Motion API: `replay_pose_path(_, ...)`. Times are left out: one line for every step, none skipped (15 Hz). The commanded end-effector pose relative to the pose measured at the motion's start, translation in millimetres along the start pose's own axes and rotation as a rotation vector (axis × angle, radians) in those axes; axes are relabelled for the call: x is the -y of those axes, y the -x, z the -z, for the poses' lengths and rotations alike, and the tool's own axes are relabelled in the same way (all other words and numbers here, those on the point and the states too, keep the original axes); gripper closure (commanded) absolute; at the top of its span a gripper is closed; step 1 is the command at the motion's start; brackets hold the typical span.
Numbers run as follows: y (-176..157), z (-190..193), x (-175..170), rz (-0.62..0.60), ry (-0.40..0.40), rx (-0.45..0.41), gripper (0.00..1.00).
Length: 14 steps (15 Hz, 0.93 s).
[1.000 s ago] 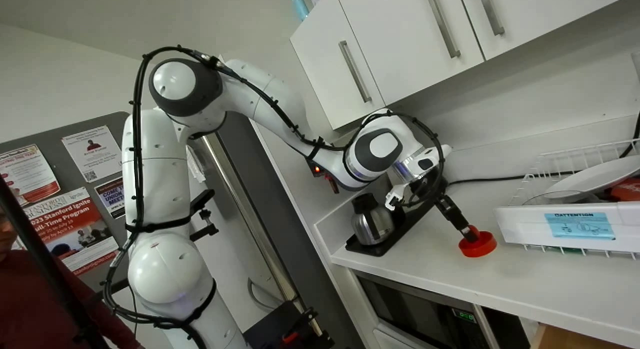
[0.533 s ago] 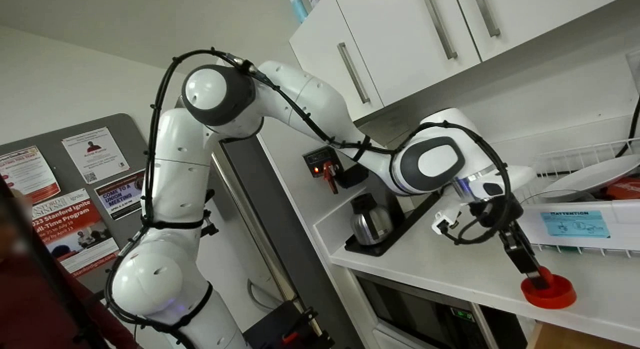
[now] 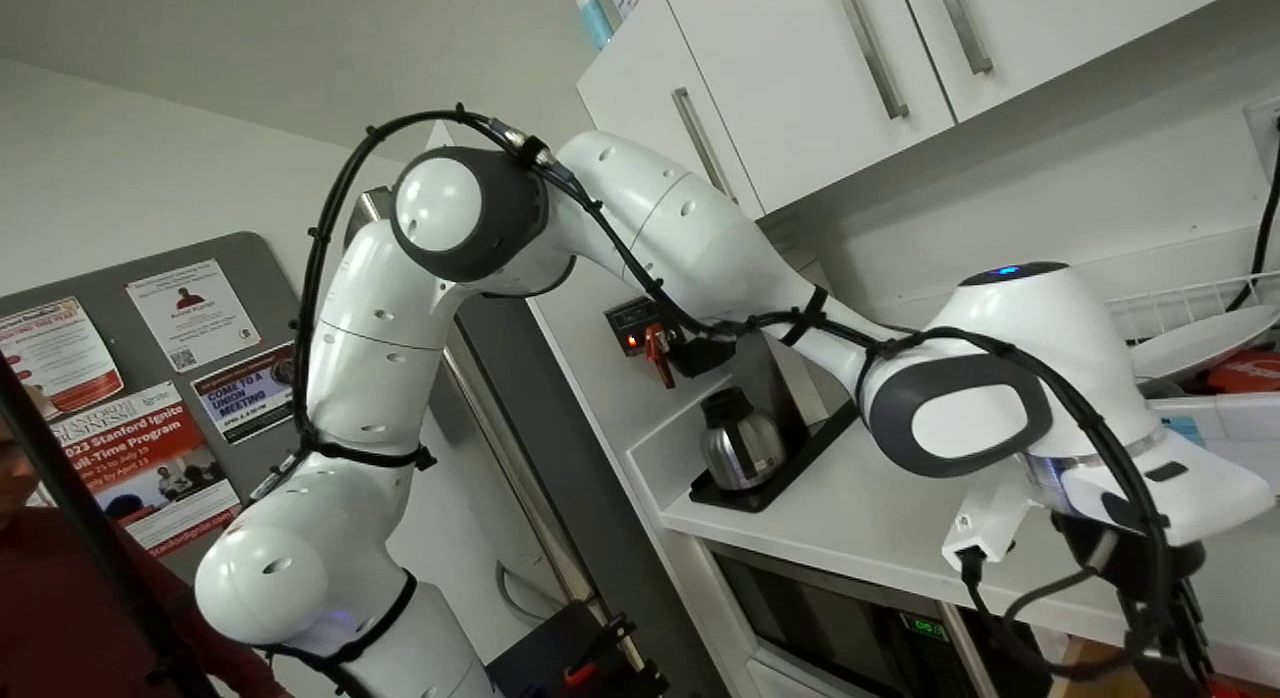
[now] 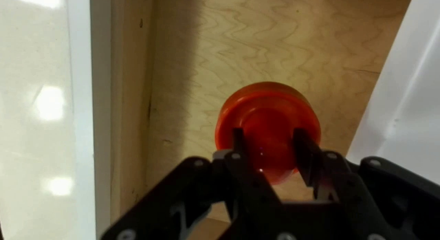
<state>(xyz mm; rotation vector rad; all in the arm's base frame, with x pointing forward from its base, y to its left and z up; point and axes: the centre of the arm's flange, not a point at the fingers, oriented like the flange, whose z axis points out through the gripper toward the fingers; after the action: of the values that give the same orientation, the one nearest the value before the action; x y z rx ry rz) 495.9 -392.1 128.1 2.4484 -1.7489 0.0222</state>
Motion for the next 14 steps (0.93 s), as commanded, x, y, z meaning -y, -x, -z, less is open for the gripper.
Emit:
replay_pose_path(-6.6, -4.6, -7.7, -0.008, -0.005, 0.006, 0.87)
replay_pose_path(-10.3, -7.8, -13.1, -0.013, -0.002, 0.008, 0.62)
replay_pose_path(-10.8, -9.4, -14.8, -0.015, 0.001, 0.008, 0.62)
replay_pose_path(-10.3, -9.9, -14.4, -0.014, 0.002, 0.009, 0.62)
replay_pose_path(-9.6, -9.9, -13.3, -0.012, 0.002, 0.009, 0.62)
replay_pose_path(-8.3, -9.5, -11.1, -0.008, 0.002, 0.008, 0.62)
replay_pose_path(-10.6, -14.3, -7.7, -0.028, 0.006, 0.005, 0.87)
replay_pose_path(-13.8, -18.7, -8.7, -0.043, 0.005, 0.007, 0.87)
replay_pose_path(-19.1, -25.6, -14.3, -0.065, -0.004, 0.008, 0.87)
replay_pose_path(-24.0, -31.3, -20.8, -0.089, -0.012, 0.012, 0.87)
replay_pose_path(-27.9, -38.2, -27.7, -0.117, -0.023, 0.010, 0.87)
replay_pose_path(-31.6, -44.2, -33.5, -0.130, -0.036, 0.014, 0.87)
replay_pose_path(-35.8, -51.2, -38.6, -0.148, -0.050, 0.029, 0.87)
replay_pose_path(-38.9, -57.8, -43.4, -0.167, -0.059, 0.041, 0.87)
